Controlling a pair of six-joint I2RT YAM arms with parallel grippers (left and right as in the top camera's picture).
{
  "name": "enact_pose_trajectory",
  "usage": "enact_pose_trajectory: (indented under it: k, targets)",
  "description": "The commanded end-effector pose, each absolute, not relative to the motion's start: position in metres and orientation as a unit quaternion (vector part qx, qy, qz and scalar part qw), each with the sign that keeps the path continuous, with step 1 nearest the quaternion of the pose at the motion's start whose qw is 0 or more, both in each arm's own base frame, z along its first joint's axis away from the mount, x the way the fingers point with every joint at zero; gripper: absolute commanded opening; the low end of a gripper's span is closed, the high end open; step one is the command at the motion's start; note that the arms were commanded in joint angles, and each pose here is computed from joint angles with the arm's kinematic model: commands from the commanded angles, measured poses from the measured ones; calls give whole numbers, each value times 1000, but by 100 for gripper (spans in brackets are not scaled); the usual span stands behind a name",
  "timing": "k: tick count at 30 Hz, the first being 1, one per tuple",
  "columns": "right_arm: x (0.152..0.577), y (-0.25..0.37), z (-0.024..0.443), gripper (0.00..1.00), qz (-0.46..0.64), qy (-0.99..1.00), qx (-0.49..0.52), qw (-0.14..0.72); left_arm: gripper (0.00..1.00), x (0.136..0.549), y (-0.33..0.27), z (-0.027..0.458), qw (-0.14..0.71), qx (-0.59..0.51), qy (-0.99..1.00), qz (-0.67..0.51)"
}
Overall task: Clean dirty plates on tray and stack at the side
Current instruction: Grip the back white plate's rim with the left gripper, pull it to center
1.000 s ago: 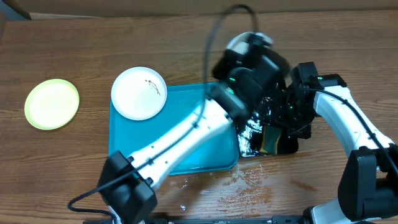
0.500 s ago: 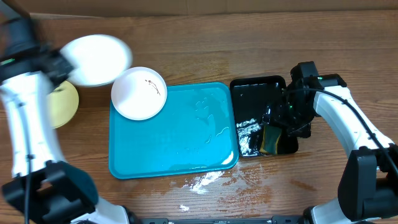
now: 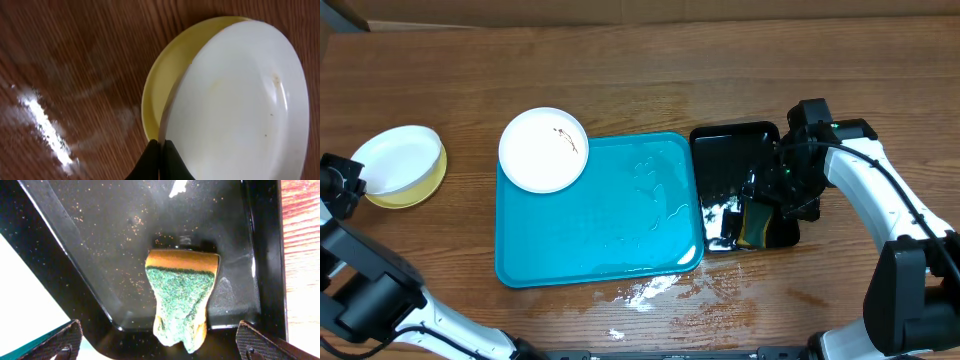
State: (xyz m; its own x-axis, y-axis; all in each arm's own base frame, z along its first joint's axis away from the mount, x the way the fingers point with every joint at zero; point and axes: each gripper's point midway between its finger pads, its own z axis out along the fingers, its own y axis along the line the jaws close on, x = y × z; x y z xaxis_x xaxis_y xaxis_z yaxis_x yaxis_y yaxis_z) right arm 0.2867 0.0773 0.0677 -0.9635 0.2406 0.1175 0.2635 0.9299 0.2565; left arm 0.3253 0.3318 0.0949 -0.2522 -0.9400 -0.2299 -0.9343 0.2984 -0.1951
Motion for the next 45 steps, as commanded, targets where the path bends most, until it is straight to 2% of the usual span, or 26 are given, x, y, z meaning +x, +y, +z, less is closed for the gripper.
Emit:
enact_pose_trajectory:
  k: [1, 2, 4, 5, 7, 12, 15, 17, 19, 23, 25, 31, 42, 45]
  targets:
    - [287, 78, 73, 100, -141, -981, -125, 33, 5, 335, 335, 95, 170, -556, 813, -11]
    - [287, 78, 73, 100, -141, -981, -125, 33, 9, 337, 336, 95, 173, -555, 813, -10]
    - [287, 78, 73, 100, -141, -981, -125, 33, 49, 339, 335, 96, 176, -554, 814, -16]
    - [287, 78, 73, 100, -141, -981, -125, 33, 63, 342, 331, 97, 178, -551, 815, -31]
    - [286, 78, 73, 100, -141, -981, -126, 35, 68, 346, 323, 99, 180, -543, 818, -54]
    - [287, 78, 73, 100, -141, -981, -125, 34, 68, 369, 275, 121, 189, -489, 836, -162]
    - [289, 78, 73, 100, -142, -982, -125, 30, 66, 373, 235, 126, 157, -459, 854, -187]
    - [289, 79, 73, 100, -142, -982, -125, 29, 61, 377, 203, 124, 130, -422, 876, -194]
    - [289, 79, 73, 100, -142, -982, -125, 29, 56, 381, 178, 121, 106, -393, 894, -186]
    - [289, 78, 73, 100, -142, -982, -122, 29, 55, 387, 137, 112, 69, -348, 926, -129]
    - [289, 78, 73, 100, -142, -982, -122, 29, 54, 385, 118, 106, 45, -326, 942, -63]
    - [289, 78, 73, 100, -142, -982, -123, 29, 54, 389, 85, 101, 35, -274, 961, -5]
    - [287, 78, 73, 100, -141, -982, -123, 33, 51, 368, 64, 41, 5, -248, 969, 9]
    - [287, 78, 73, 100, -141, -982, -123, 32, 45, 364, 63, 35, 1, -247, 969, 9]
